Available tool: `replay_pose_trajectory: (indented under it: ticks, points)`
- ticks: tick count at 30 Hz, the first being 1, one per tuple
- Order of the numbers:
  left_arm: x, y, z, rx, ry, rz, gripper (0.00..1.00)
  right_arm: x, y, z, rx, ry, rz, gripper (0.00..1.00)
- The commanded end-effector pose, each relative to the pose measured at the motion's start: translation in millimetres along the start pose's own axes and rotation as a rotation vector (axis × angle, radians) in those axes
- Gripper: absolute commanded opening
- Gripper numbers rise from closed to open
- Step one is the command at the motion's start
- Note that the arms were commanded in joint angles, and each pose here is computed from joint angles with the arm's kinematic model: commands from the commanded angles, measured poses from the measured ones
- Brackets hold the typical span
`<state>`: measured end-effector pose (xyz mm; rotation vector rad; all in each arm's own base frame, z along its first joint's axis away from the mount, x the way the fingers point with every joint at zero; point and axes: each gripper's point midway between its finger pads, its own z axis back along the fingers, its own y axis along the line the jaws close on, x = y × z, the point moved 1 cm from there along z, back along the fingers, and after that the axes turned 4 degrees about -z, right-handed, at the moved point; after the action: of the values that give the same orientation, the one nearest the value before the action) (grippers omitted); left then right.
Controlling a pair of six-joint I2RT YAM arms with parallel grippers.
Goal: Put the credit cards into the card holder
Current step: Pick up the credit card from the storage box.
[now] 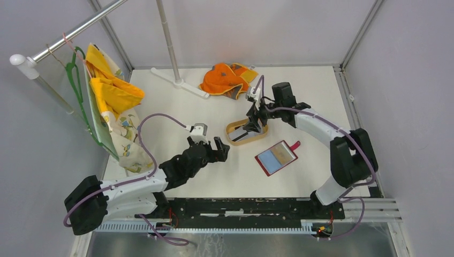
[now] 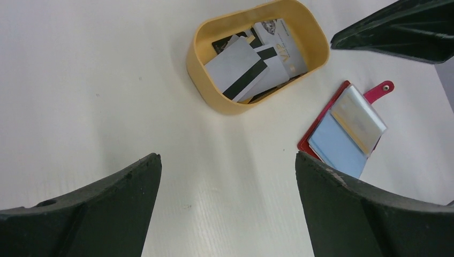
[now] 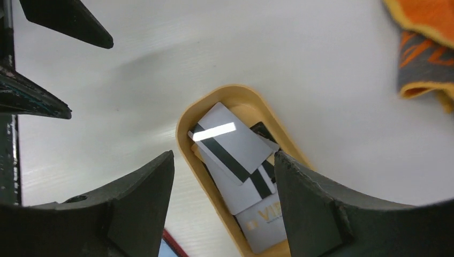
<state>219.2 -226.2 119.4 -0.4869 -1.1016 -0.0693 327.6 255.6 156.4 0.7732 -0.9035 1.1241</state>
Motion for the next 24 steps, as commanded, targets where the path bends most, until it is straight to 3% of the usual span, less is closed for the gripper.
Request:
replay_pose_trajectory:
  ticks: [1,11,24]
  points:
    - [13.9,-9.3,-13.2,-0.047,-0.030,0.102,0.98,-10.3,-4.0,-19.0,-0.001,0.012,-0.273,0.74]
    - [14.4,-12.4,-49.5,-0.075,0.015,0.125,0.95,-45.8,-12.8,-45.8,-0.109,0.032,-0.591,0.76]
    - [5.4,-2.4,-86.9,-0.059,0.090,0.142,0.84,-77.3,-26.9,-58.8,-0.222,0.116,-0.697,0.69]
